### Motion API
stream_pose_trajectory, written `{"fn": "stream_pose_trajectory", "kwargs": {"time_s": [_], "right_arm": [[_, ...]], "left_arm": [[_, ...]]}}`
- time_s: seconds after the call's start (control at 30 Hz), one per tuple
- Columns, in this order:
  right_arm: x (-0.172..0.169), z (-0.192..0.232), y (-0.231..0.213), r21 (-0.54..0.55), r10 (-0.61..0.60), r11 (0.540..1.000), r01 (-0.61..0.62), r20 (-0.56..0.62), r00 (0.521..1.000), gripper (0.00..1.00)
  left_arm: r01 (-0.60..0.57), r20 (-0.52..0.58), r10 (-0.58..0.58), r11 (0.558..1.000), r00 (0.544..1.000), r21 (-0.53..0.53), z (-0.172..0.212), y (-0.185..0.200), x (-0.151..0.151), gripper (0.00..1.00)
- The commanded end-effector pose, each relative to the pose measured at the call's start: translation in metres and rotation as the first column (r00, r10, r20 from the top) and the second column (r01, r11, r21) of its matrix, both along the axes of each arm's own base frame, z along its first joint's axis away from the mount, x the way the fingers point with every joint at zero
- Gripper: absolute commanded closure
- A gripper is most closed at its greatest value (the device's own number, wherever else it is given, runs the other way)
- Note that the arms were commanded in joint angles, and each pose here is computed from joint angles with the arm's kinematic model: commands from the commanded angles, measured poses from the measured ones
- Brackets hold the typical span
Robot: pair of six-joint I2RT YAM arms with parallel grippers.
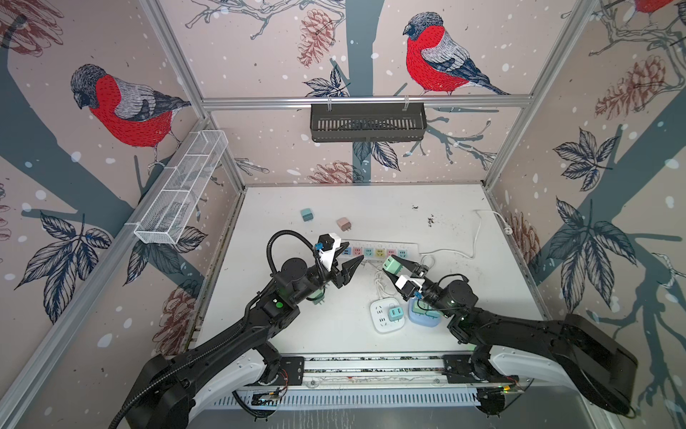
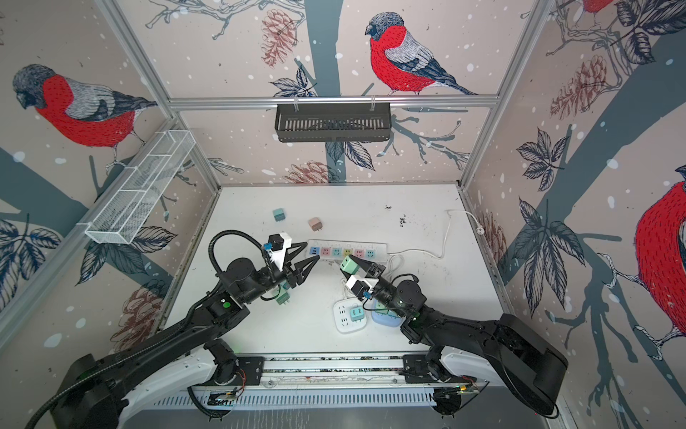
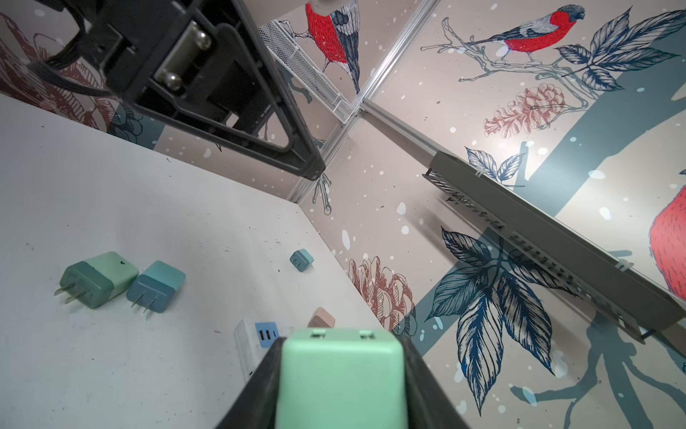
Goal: Insert the plug
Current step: 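Close the left gripper on the green adapter held by the right gripper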
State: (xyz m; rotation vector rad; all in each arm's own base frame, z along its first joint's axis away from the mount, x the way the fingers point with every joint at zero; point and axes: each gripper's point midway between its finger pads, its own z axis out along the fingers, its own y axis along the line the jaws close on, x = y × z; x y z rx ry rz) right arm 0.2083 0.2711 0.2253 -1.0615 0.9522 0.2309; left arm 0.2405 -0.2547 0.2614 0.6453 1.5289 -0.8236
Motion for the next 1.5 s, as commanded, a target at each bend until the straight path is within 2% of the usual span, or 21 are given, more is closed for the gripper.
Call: {"fn": "stream_pose_trajectory", "kwargs": {"time_s": [0.0,0.47,0.7,0.93,1.1,1.33,1.47], "right_arm": [[-0.007,0.013,-0.001,0.025,0.013,1.000,-0.015,0.079,0.997,0.99],[-0.026,0.008,-0.001,-0.031,0.037,0.999,-0.032,0.185,0.982,0.99],[-0.033,0.010,-0.002,-0.029,0.061,0.998,-0.057,0.191,0.980,0.99],[-0.030,0.010,-0.002,-0.033,0.046,0.999,-0.041,0.182,0.982,0.99],[-0.024,0.006,0.003,-0.050,0.038,0.998,-0.030,0.171,0.985,0.99],[-0.027,0.007,0.004,-0.050,0.046,0.998,-0.038,0.177,0.983,0.99],[-0.027,0.007,0.003,-0.051,0.043,0.998,-0.034,0.176,0.984,0.99]], "left_arm": [[0.058,0.040,-0.059,0.998,0.997,0.018,0.005,-0.010,-0.005,0.36],[0.172,-0.007,-0.172,0.980,0.985,0.101,-0.007,-0.040,-0.012,0.38],[0.186,-0.017,-0.185,0.976,0.983,0.109,-0.010,-0.044,-0.012,0.38],[0.294,-0.025,-0.293,0.946,0.956,0.137,-0.010,-0.064,-0.031,0.36],[0.330,-0.015,-0.332,0.930,0.943,0.162,-0.012,-0.074,-0.042,0.34],[0.314,-0.075,-0.306,0.927,0.949,0.205,-0.026,-0.082,-0.030,0.34],[0.352,-0.117,-0.334,0.910,0.935,0.219,-0.035,-0.090,-0.031,0.36]]}}
